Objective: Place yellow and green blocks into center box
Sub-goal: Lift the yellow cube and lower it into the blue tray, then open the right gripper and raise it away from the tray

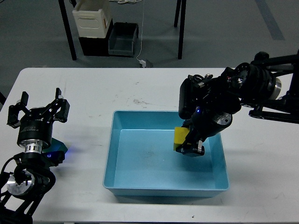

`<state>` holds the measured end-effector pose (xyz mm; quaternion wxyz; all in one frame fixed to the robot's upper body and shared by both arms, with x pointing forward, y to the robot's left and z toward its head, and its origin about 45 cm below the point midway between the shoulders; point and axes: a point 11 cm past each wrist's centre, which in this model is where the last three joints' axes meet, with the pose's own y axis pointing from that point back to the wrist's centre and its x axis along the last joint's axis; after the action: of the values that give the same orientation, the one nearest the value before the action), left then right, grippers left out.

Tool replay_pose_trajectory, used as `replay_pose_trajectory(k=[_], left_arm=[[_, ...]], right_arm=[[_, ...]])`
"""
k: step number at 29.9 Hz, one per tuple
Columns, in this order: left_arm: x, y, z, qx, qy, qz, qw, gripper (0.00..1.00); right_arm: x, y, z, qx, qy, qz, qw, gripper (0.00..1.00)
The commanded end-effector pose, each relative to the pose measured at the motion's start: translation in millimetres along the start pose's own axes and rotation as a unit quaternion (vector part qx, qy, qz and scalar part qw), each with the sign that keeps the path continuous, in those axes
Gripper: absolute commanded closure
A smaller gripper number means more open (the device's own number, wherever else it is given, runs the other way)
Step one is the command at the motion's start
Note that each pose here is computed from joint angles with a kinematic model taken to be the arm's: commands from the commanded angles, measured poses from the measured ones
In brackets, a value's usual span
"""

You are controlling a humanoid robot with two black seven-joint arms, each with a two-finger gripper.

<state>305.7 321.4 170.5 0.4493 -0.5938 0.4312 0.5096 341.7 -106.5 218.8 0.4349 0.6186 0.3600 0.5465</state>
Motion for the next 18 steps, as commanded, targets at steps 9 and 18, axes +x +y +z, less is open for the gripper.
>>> replay_pose_trajectory(k=[9,18], left_arm=[[-31.1,-35.6,23.2,0.006,-0.091,-0.006,0.996,0.0],[-58.3,-68.9,56.7,0.095,-0.223,0.024,0.97,0.0]], right_arm=[[-11.4,-32.4,1.8,0.015,-0.049,0.017,0.999,0.11],[33.9,1.6,19.9,0.024,-0.128,0.156,0.979,0.02]])
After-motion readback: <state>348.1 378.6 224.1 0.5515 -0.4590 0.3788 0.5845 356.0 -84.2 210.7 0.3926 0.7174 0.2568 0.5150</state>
